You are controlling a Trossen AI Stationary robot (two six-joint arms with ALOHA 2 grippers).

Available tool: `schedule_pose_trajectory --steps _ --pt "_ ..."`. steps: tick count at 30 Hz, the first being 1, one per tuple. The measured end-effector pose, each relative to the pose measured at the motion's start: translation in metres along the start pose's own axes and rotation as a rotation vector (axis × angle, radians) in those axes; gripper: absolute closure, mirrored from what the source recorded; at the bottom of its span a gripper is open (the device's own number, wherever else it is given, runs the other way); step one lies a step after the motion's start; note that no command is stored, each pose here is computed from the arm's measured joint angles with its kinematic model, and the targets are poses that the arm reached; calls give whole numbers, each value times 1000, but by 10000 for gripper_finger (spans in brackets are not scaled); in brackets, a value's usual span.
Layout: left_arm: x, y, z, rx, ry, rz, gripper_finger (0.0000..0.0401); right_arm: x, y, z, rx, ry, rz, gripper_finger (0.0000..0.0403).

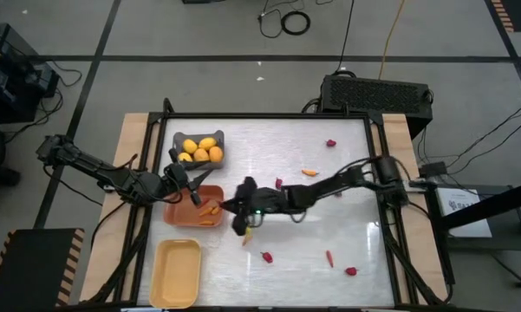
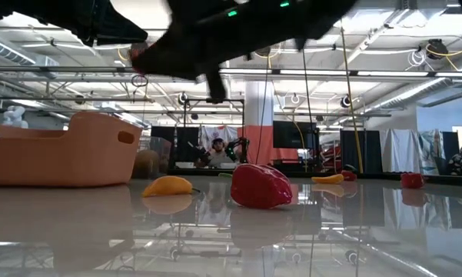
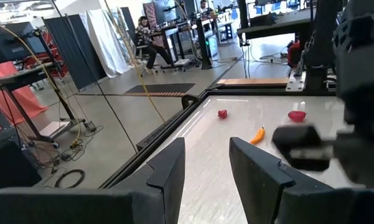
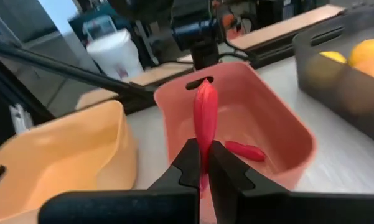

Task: Sort produce into baskets
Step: Put the orange chili pepper into the orange bin

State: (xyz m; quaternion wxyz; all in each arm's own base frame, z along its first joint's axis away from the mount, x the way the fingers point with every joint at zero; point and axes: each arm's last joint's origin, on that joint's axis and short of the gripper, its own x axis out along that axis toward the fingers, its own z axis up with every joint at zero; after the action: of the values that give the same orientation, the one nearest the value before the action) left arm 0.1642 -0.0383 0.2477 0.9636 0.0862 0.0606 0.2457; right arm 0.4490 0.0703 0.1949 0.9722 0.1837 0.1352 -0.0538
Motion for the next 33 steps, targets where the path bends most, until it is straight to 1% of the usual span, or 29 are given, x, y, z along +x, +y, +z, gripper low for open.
schedule_pose_trajectory --steps 5,12,18,33 --pt "0 0 0 1 0 0 267 30 0 4 -53 73 -10 394" --pt "0 0 0 8 0 0 267 50 1 -2 -87 84 -12 377" --pt "0 0 0 8 0 0 267 51 2 -2 -115 78 -11 356" --pt "0 0 0 7 0 0 267 48 2 2 -114 95 -17 300"
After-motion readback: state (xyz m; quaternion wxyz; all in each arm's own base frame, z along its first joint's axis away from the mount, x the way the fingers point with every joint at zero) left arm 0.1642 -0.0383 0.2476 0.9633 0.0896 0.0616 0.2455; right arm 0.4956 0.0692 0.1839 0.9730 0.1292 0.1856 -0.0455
